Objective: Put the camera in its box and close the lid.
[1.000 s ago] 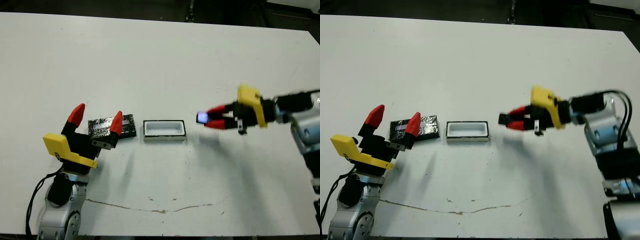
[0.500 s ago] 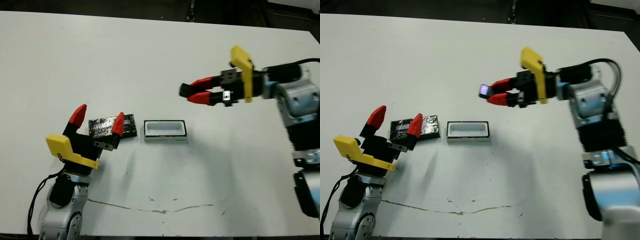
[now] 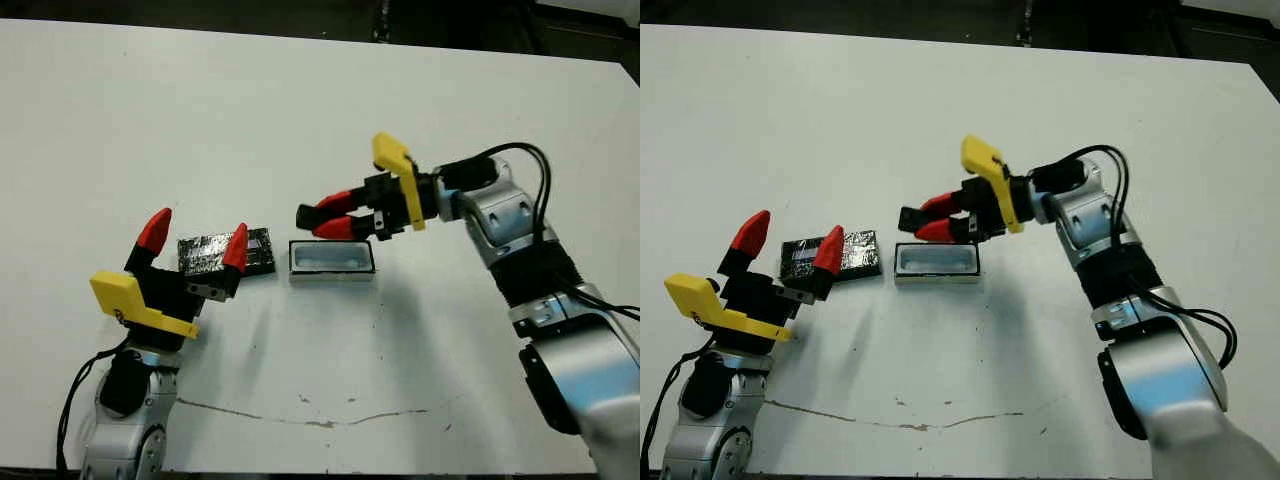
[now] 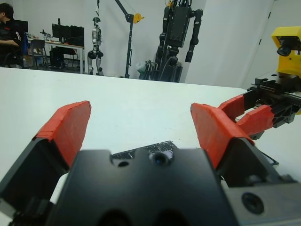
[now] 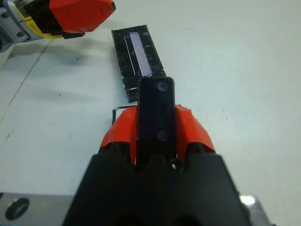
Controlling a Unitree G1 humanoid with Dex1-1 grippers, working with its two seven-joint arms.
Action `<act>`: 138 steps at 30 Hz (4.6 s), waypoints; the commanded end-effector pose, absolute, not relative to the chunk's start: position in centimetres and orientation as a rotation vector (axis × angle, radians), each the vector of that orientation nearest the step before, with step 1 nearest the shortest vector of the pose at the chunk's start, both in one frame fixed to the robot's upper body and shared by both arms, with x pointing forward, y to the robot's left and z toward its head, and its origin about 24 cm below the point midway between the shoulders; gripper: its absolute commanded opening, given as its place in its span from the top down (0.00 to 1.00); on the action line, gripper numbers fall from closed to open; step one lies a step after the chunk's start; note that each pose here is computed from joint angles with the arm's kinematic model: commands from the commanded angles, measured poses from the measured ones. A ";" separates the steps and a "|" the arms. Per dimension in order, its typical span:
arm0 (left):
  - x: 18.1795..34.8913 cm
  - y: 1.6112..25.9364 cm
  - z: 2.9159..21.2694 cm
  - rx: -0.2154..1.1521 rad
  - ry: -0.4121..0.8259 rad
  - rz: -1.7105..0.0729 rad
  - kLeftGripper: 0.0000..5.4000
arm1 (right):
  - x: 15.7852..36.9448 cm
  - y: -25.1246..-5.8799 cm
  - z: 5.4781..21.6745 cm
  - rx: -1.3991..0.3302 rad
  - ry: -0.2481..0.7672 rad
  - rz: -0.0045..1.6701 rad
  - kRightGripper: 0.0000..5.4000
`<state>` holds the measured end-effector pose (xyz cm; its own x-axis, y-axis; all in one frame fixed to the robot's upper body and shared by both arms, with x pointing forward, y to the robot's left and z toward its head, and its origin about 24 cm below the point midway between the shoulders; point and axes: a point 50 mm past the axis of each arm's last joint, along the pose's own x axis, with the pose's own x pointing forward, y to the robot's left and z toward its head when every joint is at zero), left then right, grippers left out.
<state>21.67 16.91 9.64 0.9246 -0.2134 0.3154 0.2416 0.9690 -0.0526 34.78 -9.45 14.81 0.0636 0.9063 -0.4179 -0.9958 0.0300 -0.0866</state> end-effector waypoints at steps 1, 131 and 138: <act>21.5 17.1 9.3 -0.085 -0.299 -0.230 0.00 | 34.5 -9.8 13.8 -0.334 0.305 1.505 0.69; 25.1 22.3 19.6 0.640 -0.161 -0.790 0.00 | 19.3 -23.5 7.2 0.231 -0.100 0.347 0.54; 28.8 22.7 22.7 0.817 0.087 -1.155 0.00 | 19.5 -23.1 6.7 0.257 -0.065 0.360 0.74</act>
<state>28.32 22.57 22.35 0.4810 -0.7898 -0.3806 0.7984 0.2153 0.5623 19.60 -22.84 7.01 0.9270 0.3493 0.1367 -0.3725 0.9000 0.2263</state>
